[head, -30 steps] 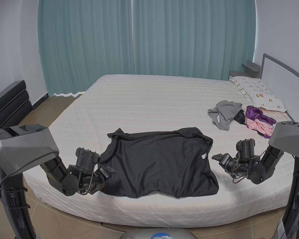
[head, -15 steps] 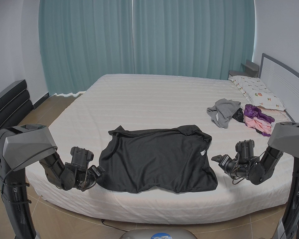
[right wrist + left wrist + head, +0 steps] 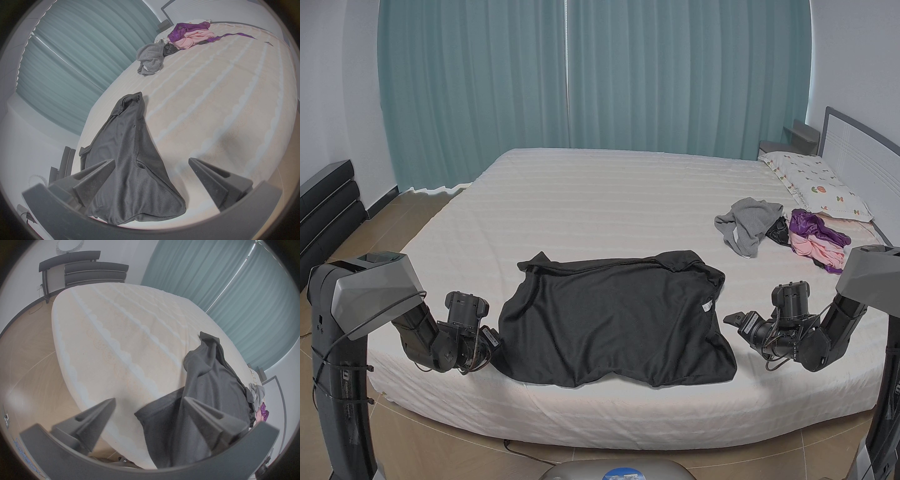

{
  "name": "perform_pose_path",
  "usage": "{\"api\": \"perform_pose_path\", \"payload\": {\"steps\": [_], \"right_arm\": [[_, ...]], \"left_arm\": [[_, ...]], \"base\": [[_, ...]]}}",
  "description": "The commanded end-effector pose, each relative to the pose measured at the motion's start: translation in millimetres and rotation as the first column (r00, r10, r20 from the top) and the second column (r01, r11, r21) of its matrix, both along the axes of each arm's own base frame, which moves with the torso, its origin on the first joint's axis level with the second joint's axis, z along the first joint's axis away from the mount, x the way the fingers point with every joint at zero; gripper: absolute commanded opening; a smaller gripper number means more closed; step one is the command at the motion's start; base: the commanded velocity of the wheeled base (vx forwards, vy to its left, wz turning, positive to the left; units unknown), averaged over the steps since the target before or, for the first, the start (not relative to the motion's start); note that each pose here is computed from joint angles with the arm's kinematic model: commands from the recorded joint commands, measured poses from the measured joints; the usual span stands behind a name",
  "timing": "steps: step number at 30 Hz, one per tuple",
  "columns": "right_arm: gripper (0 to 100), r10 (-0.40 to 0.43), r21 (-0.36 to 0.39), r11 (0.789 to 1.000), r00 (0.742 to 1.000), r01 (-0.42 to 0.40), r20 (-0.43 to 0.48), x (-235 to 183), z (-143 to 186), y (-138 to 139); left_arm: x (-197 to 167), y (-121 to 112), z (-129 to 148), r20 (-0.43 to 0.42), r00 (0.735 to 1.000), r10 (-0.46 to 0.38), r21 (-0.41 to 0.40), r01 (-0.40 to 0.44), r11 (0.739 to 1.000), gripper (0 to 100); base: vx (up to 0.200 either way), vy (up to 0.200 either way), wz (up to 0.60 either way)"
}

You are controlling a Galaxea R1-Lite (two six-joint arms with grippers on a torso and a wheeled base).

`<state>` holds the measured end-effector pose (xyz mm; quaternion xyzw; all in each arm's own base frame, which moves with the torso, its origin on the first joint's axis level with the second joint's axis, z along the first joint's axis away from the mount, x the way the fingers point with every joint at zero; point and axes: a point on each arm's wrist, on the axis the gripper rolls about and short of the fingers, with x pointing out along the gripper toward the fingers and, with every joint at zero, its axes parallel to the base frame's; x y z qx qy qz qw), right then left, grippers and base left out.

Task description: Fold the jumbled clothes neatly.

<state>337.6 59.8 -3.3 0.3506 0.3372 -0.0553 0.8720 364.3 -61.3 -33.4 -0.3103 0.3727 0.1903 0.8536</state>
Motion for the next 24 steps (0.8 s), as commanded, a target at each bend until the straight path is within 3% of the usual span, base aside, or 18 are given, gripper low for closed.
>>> {"api": "perform_pose_path", "payload": {"steps": [1,10,24], "right_arm": [[100,0.000,-0.001,1.000,1.000,0.000,-0.007,-1,-2,0],[100,0.022,-0.032,0.999,0.999,-0.023,-0.028,-2,-10,0],[100,0.071,-0.090,0.993,0.996,-0.076,-0.057,-2,-23,0]], "left_arm": [[2,-2,-6,-0.016,1.000,-0.003,0.003,0.003,1.000,0],[-12,2,-9,-0.059,0.998,0.003,0.017,-0.002,1.000,0],[-37,12,33,-0.091,0.995,-0.051,0.083,0.058,0.995,0]], "base": [[0.000,0.000,0.00],[0.000,0.000,0.00],[0.000,0.000,0.00]]}}
